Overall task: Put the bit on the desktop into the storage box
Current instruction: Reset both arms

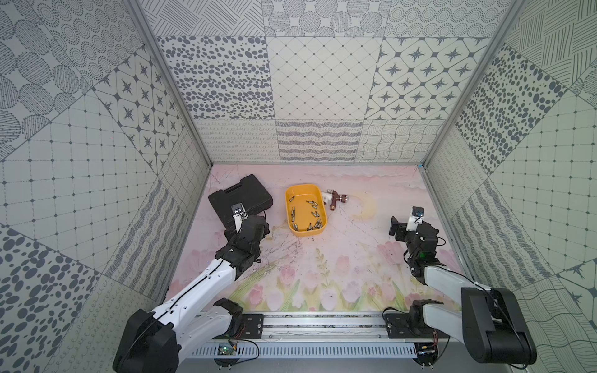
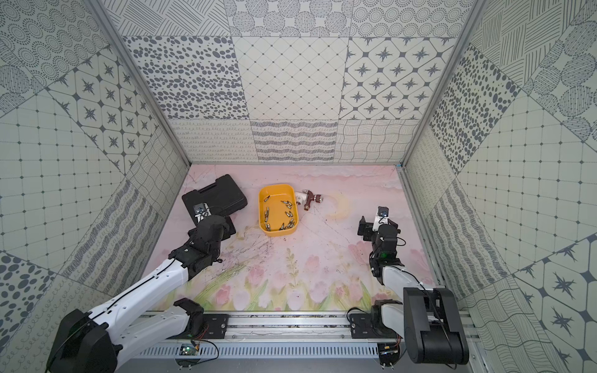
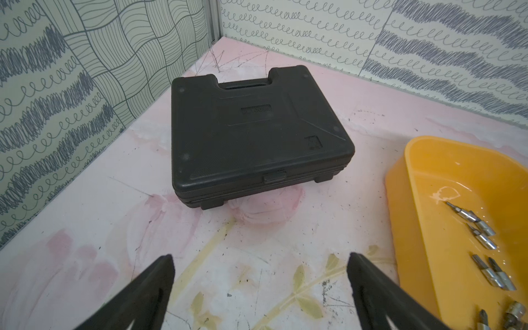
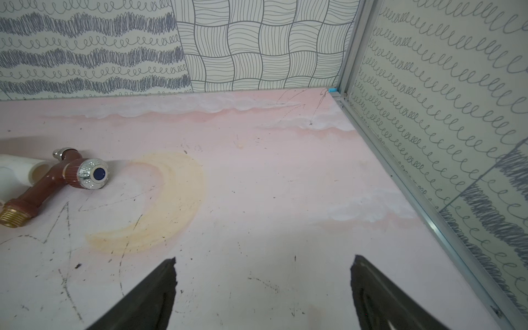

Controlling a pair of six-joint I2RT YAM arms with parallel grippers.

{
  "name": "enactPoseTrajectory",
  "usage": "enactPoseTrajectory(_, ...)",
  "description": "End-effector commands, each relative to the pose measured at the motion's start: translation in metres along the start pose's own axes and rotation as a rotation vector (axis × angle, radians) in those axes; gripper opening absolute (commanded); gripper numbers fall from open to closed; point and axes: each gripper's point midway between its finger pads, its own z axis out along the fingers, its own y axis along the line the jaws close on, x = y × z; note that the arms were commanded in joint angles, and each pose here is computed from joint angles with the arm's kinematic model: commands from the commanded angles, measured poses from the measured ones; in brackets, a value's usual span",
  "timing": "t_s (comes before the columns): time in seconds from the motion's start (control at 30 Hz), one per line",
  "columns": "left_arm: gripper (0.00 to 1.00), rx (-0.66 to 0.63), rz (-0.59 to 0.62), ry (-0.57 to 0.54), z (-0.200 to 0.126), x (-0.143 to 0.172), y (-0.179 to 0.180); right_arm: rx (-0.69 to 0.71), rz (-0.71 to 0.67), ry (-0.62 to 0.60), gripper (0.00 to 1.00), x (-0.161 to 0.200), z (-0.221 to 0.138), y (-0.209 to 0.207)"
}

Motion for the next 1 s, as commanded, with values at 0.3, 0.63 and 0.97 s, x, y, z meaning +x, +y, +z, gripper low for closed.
enactPoseTrajectory(0.3, 0.99, -0.024, 0.046, 0.015, 0.013, 0.004, 0.004, -0.166, 0.004, -0.065, 0.97, -0.024, 0.015, 0.023)
enactPoseTrajectory(0.63, 0.99, -0.022, 0.051, 0.031, 0.018, 0.007, 0.004, -0.254, 0.059, -0.094, 0.97, -0.027, 0.02, 0.035)
enactPoseTrajectory(0.97, 0.99, -0.031, 0.065, 0.04, 0.022, 0.013, 0.009, -0.303, 0.036, -0.017, 0.97, -0.003, 0.049, 0.05)
